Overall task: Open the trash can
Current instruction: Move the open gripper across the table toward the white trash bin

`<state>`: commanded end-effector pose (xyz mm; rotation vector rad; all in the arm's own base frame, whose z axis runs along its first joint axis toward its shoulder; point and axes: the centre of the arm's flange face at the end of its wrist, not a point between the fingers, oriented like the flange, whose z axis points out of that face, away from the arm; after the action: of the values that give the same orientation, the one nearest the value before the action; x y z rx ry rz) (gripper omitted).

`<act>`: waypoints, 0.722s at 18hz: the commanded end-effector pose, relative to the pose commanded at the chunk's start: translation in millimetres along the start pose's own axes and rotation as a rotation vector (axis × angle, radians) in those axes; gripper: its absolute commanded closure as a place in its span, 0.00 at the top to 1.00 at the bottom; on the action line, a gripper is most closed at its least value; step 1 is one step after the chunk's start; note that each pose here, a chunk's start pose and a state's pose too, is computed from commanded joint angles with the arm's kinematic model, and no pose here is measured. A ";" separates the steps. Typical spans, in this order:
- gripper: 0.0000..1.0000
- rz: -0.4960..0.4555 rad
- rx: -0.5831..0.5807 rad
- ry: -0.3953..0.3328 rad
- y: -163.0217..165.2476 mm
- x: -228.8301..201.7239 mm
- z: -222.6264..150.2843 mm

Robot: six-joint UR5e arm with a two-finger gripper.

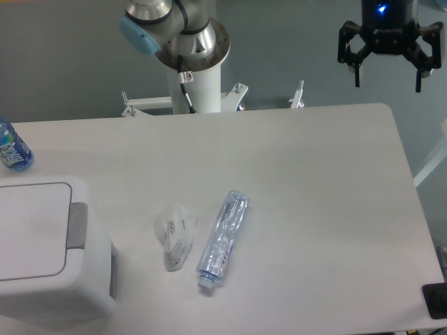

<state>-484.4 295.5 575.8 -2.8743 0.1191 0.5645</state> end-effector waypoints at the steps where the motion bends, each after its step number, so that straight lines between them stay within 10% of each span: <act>1: 1.00 0.001 -0.001 0.000 -0.6 0.4 0.0; 5: 1.00 -0.027 -0.001 0.004 -3.6 0.8 2.3; 13: 1.00 -0.386 0.094 -0.012 -95.2 34.2 14.1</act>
<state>-446.7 390.0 568.0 -2.6981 -0.3920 0.4838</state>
